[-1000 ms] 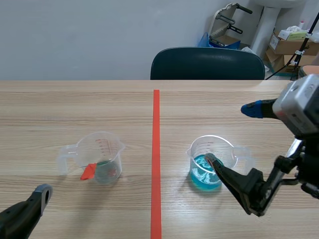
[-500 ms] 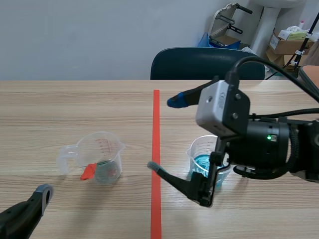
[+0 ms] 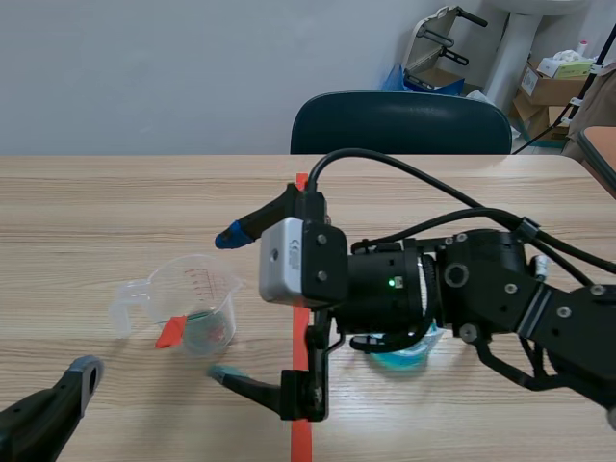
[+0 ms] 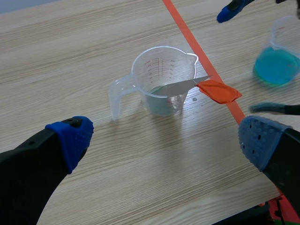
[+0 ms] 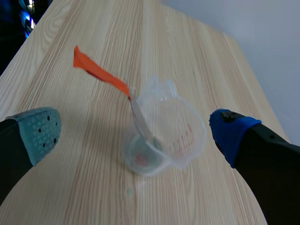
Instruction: Do the redox reaction experiment
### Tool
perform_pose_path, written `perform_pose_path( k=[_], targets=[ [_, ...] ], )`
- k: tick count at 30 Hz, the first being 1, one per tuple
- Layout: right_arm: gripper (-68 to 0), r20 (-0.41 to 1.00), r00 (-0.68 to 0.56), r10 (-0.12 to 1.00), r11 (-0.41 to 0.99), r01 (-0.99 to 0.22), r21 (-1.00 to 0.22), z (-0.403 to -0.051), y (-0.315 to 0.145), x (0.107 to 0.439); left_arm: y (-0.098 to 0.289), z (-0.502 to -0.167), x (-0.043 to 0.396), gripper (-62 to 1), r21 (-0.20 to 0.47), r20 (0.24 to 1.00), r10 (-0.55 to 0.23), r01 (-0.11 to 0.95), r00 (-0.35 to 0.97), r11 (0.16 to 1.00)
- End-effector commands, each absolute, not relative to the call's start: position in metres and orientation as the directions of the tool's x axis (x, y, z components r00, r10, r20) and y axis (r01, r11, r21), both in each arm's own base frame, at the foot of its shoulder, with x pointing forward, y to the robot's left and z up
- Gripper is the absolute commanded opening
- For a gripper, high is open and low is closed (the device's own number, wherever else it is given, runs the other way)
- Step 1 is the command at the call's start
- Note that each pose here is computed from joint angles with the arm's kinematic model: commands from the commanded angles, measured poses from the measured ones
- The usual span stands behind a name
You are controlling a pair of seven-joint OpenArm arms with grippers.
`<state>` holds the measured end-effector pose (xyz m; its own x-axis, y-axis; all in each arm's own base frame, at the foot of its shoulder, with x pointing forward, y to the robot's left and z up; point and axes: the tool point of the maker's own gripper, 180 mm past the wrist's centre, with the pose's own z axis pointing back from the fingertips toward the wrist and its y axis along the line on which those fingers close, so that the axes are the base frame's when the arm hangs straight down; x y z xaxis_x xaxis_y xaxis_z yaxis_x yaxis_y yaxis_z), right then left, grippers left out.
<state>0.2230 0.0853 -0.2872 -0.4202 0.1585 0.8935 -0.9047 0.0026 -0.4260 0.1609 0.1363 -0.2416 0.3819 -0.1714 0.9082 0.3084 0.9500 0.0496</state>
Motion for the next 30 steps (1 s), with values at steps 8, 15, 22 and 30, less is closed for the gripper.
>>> perform_pose_path(
  k=[8, 15, 22, 30],
  targets=[
    [-0.3, 0.865, -0.495, 0.081, 0.016, -0.867, -0.498, -0.264, 0.11, 0.23, 0.135, -0.235, 0.164, 1.4, 0.045, 0.92, -0.159, 0.307, 0.358, 0.951],
    [-25.7, 0.859, -0.506, 0.082, 0.031, -0.86, -0.51, -0.263, 0.11, 0.233, 0.135, -0.235, 0.164, 1.4, 0.045, 0.92, -0.159, 0.307, 0.358, 0.951],
    [-47.2, 0.855, -0.513, 0.081, 0.038, -0.855, -0.517, -0.262, 0.107, 0.234, 0.135, -0.235, 0.164, 1.4, 0.045, 0.92, -0.159, 0.307, 0.358, 0.951],
    [-66.7, 0.853, -0.517, 0.077, 0.044, -0.853, -0.521, -0.261, 0.107, 0.234, 0.135, -0.235, 0.164, 1.4, 0.045, 0.92, -0.16, 0.307, 0.359, 0.951]
  ],
)
